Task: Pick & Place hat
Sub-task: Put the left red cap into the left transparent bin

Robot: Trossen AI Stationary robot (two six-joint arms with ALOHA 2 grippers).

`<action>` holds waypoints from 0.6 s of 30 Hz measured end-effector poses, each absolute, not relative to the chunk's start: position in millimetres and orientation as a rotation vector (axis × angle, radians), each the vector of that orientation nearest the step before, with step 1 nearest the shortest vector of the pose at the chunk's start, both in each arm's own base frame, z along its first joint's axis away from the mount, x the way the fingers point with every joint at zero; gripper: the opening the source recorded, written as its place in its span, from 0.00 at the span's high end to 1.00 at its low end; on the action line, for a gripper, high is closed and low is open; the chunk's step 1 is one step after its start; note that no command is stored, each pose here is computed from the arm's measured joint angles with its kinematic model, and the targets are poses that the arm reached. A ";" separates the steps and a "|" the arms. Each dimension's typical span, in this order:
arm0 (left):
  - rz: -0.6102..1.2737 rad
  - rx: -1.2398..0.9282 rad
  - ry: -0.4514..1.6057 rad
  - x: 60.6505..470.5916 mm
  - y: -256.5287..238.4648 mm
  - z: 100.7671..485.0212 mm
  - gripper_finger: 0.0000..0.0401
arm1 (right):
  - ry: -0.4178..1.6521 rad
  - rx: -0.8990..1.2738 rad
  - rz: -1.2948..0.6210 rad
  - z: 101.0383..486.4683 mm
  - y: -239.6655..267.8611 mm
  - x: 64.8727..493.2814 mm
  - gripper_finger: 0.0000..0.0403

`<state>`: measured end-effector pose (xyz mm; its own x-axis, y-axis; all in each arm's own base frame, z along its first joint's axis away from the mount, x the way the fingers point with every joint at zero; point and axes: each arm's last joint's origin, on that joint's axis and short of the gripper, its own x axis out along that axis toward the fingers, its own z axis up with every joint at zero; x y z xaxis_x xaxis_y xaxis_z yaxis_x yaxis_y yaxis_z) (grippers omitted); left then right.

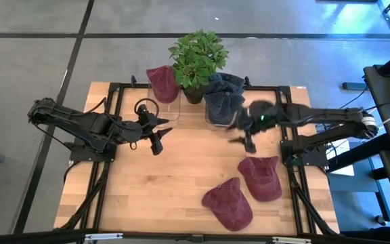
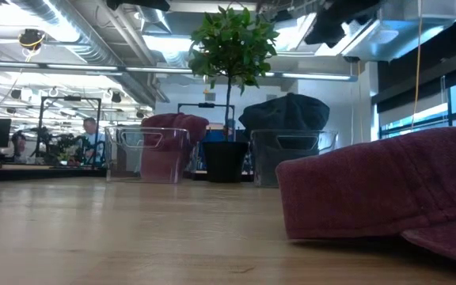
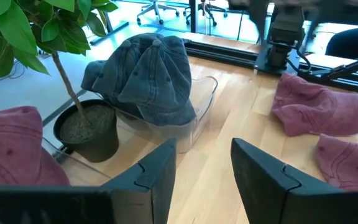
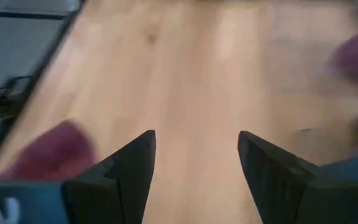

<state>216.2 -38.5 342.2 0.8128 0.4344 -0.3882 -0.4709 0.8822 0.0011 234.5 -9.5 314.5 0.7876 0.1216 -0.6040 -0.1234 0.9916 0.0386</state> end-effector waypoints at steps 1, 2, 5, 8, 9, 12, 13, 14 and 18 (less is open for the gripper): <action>0.484 -0.097 0.391 216.2 -38.5 342.2 0.63 | 0.671 0.024 0.151 309.7 -1.9 235.8 0.43; 0.484 -0.097 0.391 216.2 -38.5 342.2 0.63 | 0.693 0.050 0.170 304.6 5.2 237.3 0.43; 0.484 -0.096 0.391 216.1 -38.5 342.2 0.63 | 0.782 0.118 0.201 286.4 23.8 244.0 0.43; 0.484 -0.096 0.391 216.1 -38.5 342.2 0.62 | 0.868 0.185 0.204 268.0 38.2 252.5 0.43; 0.484 -0.096 0.391 216.1 -38.5 342.2 0.62 | 0.903 0.199 0.196 260.4 42.8 255.5 0.43; 0.484 -0.096 0.392 216.1 -38.5 342.1 0.62 | 1.003 0.190 0.191 234.9 56.1 263.4 0.43; 0.484 -0.096 0.392 216.1 -38.5 342.1 0.62 | 1.030 0.181 0.199 227.3 60.7 266.2 0.43; 0.484 -0.096 0.392 216.1 -38.5 342.1 0.62 | 1.050 0.172 0.209 220.5 65.4 268.8 0.43; 0.485 -0.092 0.399 215.8 -38.5 341.6 0.62 | 1.126 0.081 0.239 196.8 83.8 273.9 0.43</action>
<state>215.8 -38.5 341.6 0.8096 0.4349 -0.3941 -0.4705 0.8824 0.0071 273.9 83.8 196.8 0.4080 0.2304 -0.8834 -0.1488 0.9715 0.1847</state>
